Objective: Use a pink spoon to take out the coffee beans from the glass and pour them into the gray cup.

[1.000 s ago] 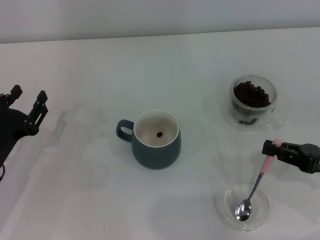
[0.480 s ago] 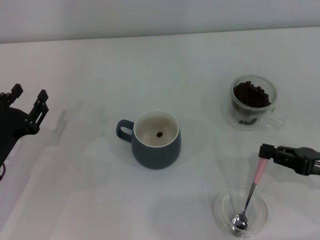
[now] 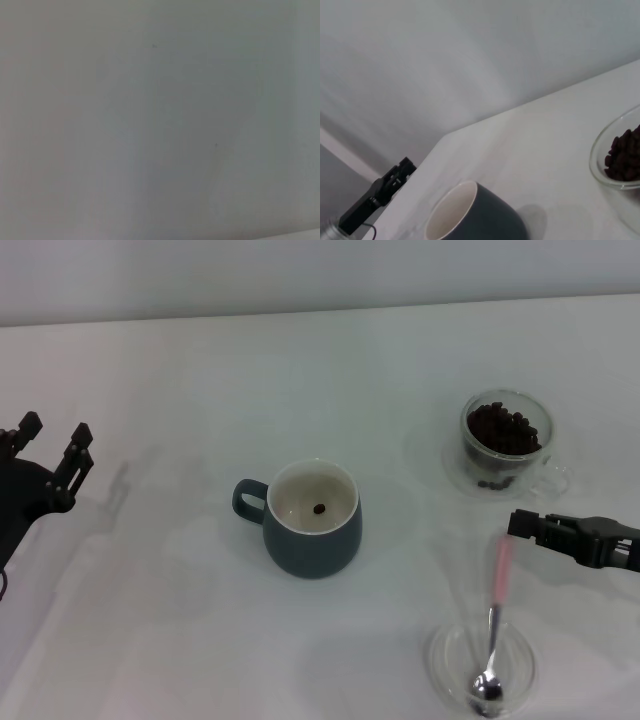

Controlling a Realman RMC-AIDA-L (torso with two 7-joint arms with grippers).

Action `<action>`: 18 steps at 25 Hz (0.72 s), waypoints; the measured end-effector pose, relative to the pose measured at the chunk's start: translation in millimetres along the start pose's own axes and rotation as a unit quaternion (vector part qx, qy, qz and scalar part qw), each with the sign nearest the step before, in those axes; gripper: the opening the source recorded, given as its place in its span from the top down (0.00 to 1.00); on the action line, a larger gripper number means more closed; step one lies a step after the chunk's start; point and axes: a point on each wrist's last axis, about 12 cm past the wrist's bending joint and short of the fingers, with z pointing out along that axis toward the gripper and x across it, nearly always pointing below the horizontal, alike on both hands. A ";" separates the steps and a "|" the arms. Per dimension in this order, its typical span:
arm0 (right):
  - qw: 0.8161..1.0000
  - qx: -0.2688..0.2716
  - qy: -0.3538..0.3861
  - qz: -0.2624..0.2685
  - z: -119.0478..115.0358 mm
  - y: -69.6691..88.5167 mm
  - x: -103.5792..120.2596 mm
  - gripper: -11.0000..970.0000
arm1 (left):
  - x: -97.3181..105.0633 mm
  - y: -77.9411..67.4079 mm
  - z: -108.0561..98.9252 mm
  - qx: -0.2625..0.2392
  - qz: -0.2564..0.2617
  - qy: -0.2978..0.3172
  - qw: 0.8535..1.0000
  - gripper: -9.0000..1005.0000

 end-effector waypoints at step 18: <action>1.000 0.001 -0.024 -0.012 -2.7 -1.9 -16.4 0.72 | -1.6 4.4 0.1 -0.012 -0.002 -0.004 1.000 0.41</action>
